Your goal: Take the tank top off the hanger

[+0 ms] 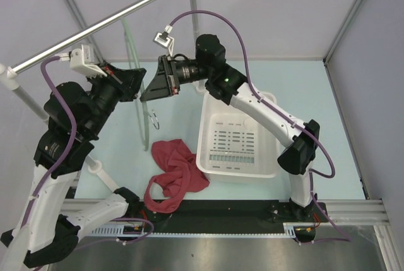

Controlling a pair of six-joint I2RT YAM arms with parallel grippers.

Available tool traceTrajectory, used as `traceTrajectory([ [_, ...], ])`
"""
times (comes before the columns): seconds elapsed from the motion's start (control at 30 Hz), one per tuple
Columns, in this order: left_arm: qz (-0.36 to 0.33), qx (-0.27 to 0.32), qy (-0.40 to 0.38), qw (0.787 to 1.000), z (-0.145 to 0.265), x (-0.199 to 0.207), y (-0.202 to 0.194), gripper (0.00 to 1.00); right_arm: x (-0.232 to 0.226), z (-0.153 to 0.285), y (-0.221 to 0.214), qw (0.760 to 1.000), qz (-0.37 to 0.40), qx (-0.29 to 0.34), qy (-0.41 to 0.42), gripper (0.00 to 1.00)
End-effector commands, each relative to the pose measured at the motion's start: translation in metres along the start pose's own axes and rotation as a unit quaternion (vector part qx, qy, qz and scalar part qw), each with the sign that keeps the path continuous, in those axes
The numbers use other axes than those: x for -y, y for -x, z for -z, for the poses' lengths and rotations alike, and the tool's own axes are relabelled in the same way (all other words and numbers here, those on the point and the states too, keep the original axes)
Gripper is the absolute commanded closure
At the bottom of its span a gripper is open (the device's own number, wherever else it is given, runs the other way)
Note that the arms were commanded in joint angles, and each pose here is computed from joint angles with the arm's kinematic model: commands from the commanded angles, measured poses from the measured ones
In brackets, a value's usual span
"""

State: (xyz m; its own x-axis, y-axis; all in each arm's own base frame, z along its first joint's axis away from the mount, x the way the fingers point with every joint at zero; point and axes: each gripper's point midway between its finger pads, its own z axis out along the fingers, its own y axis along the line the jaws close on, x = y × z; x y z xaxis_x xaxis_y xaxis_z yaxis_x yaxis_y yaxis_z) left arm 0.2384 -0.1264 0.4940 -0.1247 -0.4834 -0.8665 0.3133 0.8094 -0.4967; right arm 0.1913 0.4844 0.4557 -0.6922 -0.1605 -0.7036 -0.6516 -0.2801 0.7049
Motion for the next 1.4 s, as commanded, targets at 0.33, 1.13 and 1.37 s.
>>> traceTrajectory([
  [0.33, 0.082, 0.067, -0.085, 0.991, 0.023, 0.038, 0.043, 1.00, 0.065, 0.111, -0.020, 0.947, 0.026, 0.044, -0.318, 0.11],
  [1.13, 0.425, 0.145, -0.100, 0.888, 0.067, 0.016, 0.057, 1.00, -0.011, 0.057, -0.102, 0.847, 0.358, 0.216, -0.329, 0.10],
  [1.37, 0.441, 0.138, -0.092, 0.882, 0.071, 0.008, 0.047, 1.00, -0.012, 0.075, -0.111, 0.838, 0.352, 0.252, -0.333, 0.78],
])
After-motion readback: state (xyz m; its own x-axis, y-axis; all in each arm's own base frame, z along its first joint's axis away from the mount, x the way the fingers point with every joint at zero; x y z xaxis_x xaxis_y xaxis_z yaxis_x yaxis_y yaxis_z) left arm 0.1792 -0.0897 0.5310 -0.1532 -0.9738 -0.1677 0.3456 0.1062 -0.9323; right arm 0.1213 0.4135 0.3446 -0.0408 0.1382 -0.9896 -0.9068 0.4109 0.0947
